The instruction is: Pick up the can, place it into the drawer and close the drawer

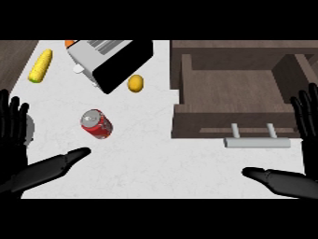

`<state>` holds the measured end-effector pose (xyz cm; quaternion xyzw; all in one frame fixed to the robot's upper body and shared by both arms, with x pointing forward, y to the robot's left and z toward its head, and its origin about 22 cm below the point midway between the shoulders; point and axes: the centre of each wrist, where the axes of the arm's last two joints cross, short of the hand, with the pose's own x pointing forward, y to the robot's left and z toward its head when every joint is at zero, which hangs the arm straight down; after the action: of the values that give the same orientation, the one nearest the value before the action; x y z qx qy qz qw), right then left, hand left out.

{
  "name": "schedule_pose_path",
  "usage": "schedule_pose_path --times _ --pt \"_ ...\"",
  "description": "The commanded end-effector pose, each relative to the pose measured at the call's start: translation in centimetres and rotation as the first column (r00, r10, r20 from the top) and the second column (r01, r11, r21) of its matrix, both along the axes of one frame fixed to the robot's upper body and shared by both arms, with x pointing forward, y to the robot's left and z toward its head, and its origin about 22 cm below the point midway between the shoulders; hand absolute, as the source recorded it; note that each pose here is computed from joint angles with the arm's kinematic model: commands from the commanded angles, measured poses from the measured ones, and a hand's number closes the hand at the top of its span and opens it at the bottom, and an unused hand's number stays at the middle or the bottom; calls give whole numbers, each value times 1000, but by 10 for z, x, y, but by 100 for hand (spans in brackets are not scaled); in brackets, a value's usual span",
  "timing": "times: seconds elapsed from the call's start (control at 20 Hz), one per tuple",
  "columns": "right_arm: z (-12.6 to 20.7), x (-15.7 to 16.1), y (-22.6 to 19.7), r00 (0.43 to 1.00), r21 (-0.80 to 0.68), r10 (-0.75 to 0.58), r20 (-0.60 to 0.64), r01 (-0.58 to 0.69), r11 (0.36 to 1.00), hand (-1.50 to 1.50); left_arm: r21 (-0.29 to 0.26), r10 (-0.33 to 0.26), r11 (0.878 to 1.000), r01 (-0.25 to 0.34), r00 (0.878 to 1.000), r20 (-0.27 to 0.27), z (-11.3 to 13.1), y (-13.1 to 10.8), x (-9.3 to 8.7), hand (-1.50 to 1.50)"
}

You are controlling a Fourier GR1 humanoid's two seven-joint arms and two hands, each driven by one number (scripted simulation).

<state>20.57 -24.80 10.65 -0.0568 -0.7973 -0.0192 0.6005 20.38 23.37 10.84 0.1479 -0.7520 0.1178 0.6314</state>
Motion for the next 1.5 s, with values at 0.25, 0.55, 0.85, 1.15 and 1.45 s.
schedule_pose_path --times 0.25,0.55,0.85,1.15,1.45 --pt "17 -7 -27 999 -10 -14 -48 14 1000 -150 -33 45 998 -46 998 -33 5 5 3 -150" --pt "4 -11 -32 999 6 -48 -24 48 999 -150 -40 35 998 -40 994 -101 -11 -10 22 -150" --pt "-7 -7 -23 999 -2 -39 -27 38 999 -150 -38 4 999 -9 992 -129 -26 -25 26 -150" --pt "-1 -25 -42 998 -8 -56 -7 56 998 -150 -35 49 998 -55 985 -167 -77 -38 16 -150" --pt "15 -32 -42 999 -9 -38 -25 38 999 -150 -14 81 996 -85 977 -197 -114 -37 39 -150"
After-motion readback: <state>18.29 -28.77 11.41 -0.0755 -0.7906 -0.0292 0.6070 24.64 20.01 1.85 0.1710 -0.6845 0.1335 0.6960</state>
